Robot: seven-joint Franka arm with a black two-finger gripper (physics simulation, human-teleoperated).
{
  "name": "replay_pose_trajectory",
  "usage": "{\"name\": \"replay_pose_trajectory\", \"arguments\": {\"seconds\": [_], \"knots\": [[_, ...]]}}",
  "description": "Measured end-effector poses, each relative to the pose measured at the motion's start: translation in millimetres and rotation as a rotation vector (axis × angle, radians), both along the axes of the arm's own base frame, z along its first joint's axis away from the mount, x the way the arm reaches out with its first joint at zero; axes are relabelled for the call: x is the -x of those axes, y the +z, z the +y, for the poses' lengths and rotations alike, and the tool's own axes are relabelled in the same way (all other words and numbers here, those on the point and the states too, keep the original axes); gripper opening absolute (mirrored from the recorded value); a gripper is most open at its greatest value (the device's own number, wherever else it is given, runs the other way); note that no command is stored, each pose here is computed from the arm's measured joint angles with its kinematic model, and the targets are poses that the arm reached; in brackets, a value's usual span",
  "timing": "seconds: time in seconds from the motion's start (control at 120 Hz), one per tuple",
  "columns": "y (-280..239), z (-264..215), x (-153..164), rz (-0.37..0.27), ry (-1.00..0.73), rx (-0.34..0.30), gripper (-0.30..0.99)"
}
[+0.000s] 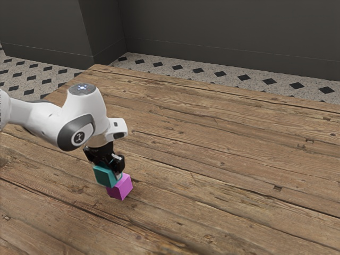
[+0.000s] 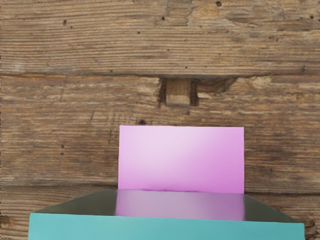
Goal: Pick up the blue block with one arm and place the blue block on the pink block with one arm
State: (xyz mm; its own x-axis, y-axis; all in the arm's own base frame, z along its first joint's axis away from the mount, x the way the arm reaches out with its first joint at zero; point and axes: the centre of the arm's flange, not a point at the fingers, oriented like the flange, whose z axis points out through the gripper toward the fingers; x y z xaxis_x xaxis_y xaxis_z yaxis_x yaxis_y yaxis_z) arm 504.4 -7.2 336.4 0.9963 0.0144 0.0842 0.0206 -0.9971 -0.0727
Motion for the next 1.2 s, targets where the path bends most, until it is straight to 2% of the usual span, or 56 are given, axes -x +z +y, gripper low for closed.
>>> {"name": "replay_pose_trajectory", "arguments": {"seconds": [0.533,1.2], "knots": [[6,1,-25,-0.024,0.026,-0.02,0.4],[4,0,-24,-0.016,0.041,-0.022,0.39]]}}
